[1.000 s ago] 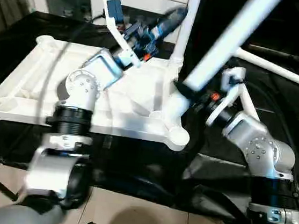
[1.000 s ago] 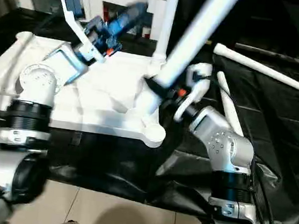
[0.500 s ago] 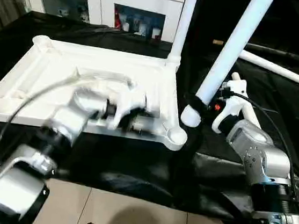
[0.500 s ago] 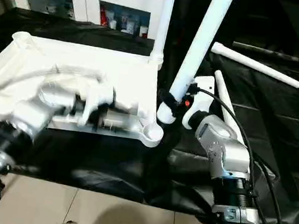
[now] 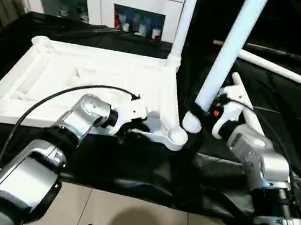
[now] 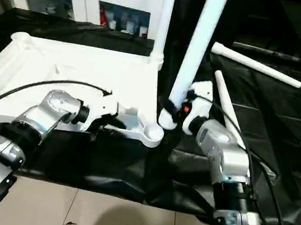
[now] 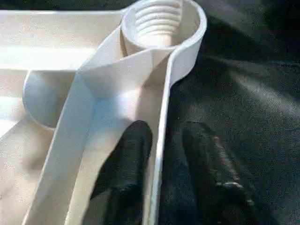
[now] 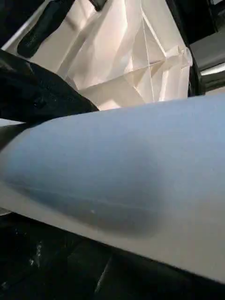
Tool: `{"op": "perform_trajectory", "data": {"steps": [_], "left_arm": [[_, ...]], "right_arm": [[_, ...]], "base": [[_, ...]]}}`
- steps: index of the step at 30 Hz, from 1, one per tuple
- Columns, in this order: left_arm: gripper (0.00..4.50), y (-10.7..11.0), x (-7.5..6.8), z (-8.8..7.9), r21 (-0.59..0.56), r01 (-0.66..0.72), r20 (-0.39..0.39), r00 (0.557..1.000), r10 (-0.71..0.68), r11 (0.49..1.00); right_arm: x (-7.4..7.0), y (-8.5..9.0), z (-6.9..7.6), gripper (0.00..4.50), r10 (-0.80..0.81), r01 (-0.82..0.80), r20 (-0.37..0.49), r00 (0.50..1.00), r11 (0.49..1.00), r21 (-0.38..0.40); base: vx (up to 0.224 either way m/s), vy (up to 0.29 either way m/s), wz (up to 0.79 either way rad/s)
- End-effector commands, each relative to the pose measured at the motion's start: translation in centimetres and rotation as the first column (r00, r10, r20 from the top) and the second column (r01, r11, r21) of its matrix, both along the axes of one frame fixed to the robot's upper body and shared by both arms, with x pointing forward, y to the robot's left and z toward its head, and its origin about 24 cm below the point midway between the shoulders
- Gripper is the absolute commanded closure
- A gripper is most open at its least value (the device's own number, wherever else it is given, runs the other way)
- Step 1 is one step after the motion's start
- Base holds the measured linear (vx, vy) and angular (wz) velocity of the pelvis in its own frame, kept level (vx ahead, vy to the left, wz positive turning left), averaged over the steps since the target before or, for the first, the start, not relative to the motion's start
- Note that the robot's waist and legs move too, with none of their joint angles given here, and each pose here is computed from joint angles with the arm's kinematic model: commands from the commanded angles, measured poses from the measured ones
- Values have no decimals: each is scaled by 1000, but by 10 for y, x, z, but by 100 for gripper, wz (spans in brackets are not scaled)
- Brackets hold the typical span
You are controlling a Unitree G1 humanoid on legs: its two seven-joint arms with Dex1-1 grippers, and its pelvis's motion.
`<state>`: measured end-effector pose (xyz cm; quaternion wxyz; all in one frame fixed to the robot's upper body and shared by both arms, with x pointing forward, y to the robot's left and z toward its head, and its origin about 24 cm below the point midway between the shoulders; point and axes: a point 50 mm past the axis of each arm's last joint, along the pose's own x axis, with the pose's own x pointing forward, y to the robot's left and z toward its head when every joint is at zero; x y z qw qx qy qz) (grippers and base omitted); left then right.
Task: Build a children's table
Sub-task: Pick table leg, then insert table leg to table base
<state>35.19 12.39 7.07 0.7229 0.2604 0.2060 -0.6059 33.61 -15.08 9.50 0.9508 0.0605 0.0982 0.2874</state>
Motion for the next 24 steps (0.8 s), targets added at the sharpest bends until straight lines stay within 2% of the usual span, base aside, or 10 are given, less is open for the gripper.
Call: {"op": "perform_trajectory", "data": {"steps": [1,9,13,14,21,24], "left_arm": [[323,-2,3,7,13,19,24,1000,-20,1000],[393,1,8,9,28,10,27,1000,-11,1000],[409,3,9,8,38,12,18,1000,-13,999],[440,3,8,8,40,12,17,1000,-13,999],[450,5,7,3,73,23,2,1000,-23,997],[450,4,8,4,53,8,2,1000,-8,999]], "right_arm": [[0,-2,10,257,5,-4,51,999,1000,-4],[-2,-2,11,257,15,-14,54,998,1000,-9],[-2,-2,11,257,19,-18,55,998,1000,-14],[-2,-2,11,257,19,-18,55,998,1000,-14],[-3,-3,12,257,21,-20,58,998,1000,-15],[-3,-3,13,257,27,-27,57,998,1000,-11]], "base": [[0,0,0],[0,0,0],[0,0,0],[0,0,0],[0,0,0],[0,0,0]]}}
